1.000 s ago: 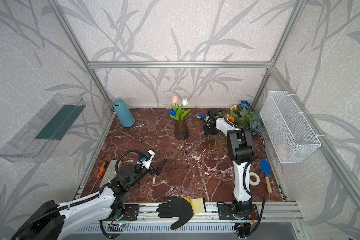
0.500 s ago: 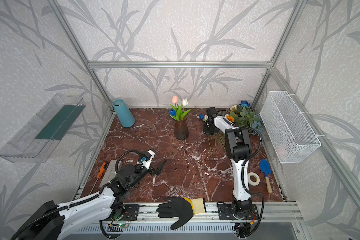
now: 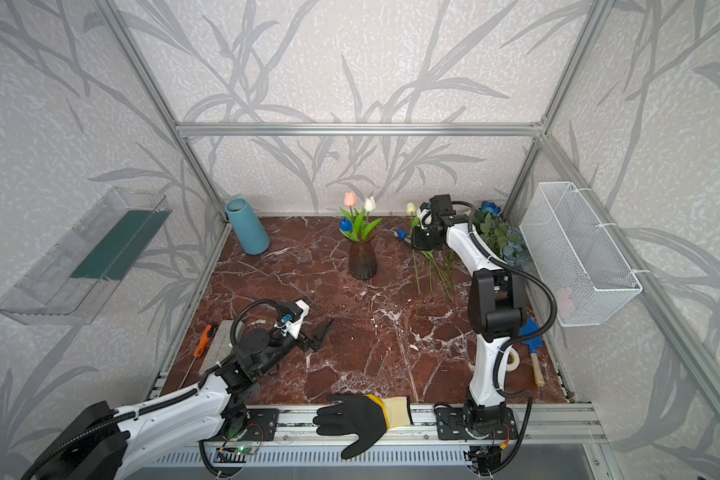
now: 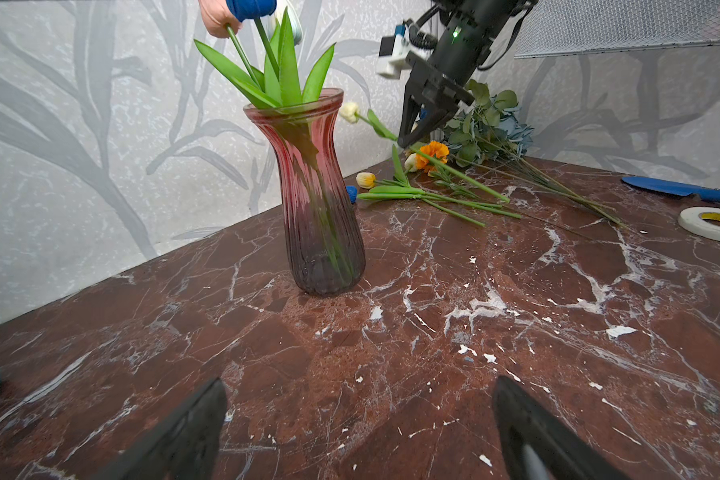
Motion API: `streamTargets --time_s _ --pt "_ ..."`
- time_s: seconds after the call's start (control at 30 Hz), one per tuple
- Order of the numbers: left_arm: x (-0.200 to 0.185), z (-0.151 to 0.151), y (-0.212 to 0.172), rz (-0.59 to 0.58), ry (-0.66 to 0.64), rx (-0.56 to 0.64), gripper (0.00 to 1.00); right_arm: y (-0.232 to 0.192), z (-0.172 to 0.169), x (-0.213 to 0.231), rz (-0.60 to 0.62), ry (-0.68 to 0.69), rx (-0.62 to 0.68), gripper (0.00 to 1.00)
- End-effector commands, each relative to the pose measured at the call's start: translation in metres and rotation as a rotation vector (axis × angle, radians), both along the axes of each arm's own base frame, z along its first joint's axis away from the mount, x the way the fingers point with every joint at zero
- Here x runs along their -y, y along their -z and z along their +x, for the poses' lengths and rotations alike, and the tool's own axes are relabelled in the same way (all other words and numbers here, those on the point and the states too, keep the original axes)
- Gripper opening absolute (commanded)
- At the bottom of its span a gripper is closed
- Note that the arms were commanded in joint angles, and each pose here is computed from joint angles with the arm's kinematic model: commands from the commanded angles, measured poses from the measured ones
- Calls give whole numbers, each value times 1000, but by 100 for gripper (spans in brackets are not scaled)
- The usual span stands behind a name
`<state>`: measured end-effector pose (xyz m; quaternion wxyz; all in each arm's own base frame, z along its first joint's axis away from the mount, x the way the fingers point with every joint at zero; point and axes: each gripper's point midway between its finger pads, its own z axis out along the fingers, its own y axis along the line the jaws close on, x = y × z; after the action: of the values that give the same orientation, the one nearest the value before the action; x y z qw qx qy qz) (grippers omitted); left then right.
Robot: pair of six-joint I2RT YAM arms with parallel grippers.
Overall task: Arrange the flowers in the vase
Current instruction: 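Lift the yellow tulip upright with the right gripper toward the vase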
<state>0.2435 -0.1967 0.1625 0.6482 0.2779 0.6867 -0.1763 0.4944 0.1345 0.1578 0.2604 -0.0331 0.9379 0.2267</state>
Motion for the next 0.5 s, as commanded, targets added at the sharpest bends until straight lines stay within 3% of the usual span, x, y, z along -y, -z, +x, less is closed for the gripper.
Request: streamTargets --time_s 0.0,0.1,0.27,0.47 --pt "5 1 -17 -24 16 34 99 -32 -12 -8 79 -43 75 0" --pt "5 1 -18 -26 15 37 99 -72 -21 -12 141 -43 223 0" --pt "3 -1 -21 -43 13 48 99 -161 -48 -16 289 0 629 0" --pt "4 -1 -20 -47 16 46 99 -244 -89 -42 424 -104 976 0"
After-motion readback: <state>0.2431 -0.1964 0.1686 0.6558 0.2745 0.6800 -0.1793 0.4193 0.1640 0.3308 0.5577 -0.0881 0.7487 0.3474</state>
